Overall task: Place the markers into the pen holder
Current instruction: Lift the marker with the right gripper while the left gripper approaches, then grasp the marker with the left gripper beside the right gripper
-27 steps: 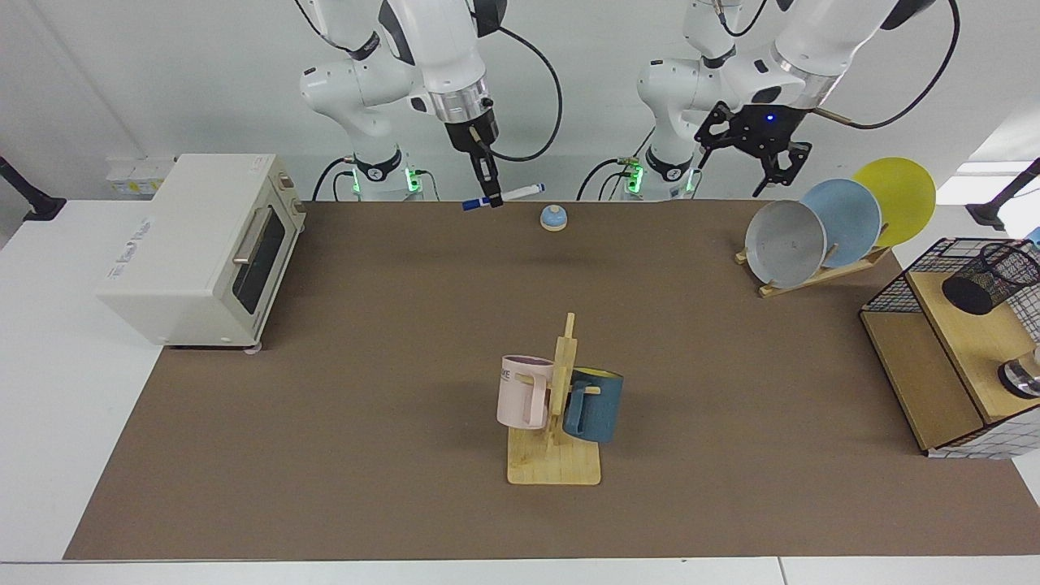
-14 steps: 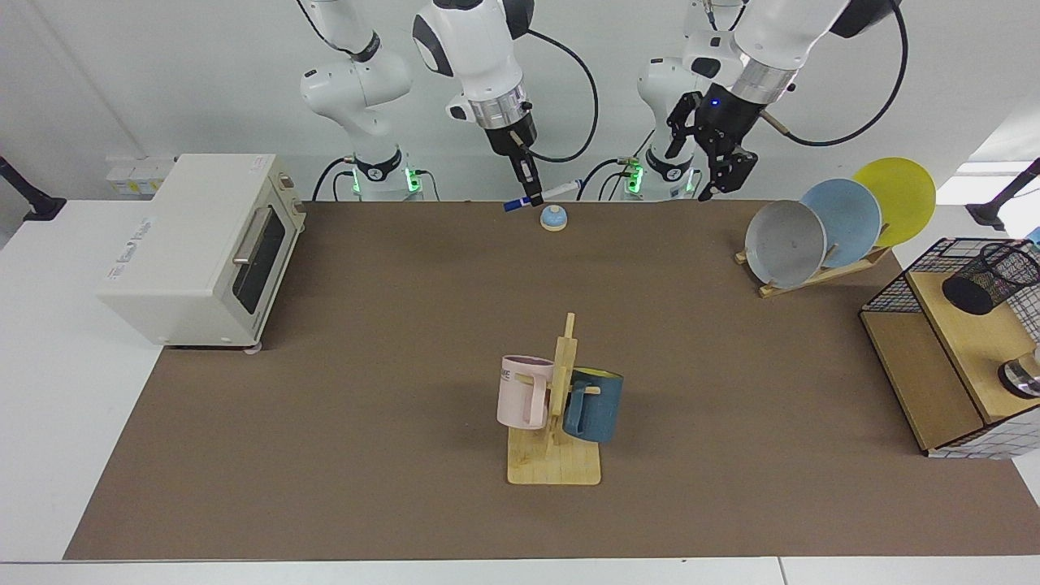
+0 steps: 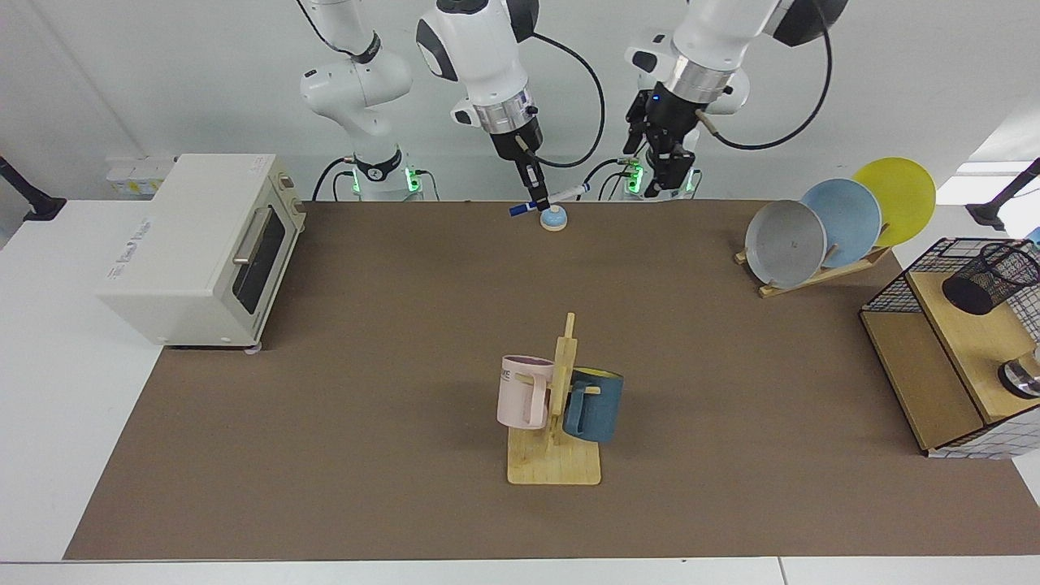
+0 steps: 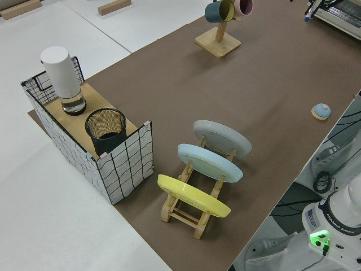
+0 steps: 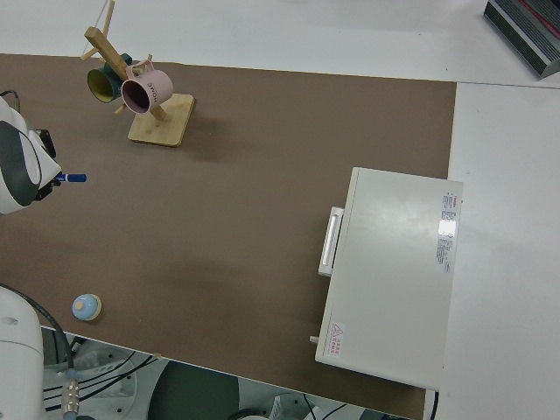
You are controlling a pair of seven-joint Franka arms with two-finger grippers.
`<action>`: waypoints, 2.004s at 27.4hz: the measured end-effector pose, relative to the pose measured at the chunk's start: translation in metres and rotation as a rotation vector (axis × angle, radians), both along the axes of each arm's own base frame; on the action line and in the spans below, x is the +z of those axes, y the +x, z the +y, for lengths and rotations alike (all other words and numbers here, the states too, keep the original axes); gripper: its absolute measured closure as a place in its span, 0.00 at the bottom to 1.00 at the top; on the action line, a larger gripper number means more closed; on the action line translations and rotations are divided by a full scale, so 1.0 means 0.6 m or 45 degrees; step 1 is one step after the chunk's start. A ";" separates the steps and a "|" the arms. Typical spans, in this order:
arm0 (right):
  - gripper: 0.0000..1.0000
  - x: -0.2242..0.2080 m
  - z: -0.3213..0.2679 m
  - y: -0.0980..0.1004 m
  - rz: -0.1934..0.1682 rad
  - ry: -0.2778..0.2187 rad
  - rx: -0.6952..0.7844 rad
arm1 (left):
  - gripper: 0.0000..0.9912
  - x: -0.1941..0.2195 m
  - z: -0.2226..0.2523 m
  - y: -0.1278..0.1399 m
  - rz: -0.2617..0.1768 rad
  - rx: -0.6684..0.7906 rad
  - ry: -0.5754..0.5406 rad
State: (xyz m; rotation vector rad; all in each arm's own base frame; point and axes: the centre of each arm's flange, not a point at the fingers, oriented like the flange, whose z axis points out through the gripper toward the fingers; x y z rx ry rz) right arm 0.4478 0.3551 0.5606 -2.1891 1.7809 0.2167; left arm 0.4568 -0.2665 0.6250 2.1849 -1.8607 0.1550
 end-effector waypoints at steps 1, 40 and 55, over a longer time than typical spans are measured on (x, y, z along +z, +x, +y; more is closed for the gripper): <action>0.82 0.002 0.002 0.002 -0.001 0.004 0.001 | 0.04 -0.005 -0.002 0.001 0.006 0.002 -0.018; 0.82 -0.006 0.006 0.012 0.071 -0.014 0.012 | 0.34 -0.084 -0.052 -0.014 -0.029 -0.035 -0.043; 0.82 0.002 0.001 0.020 0.059 -0.007 0.000 | 0.68 -0.080 -0.056 -0.015 -0.058 -0.038 -0.055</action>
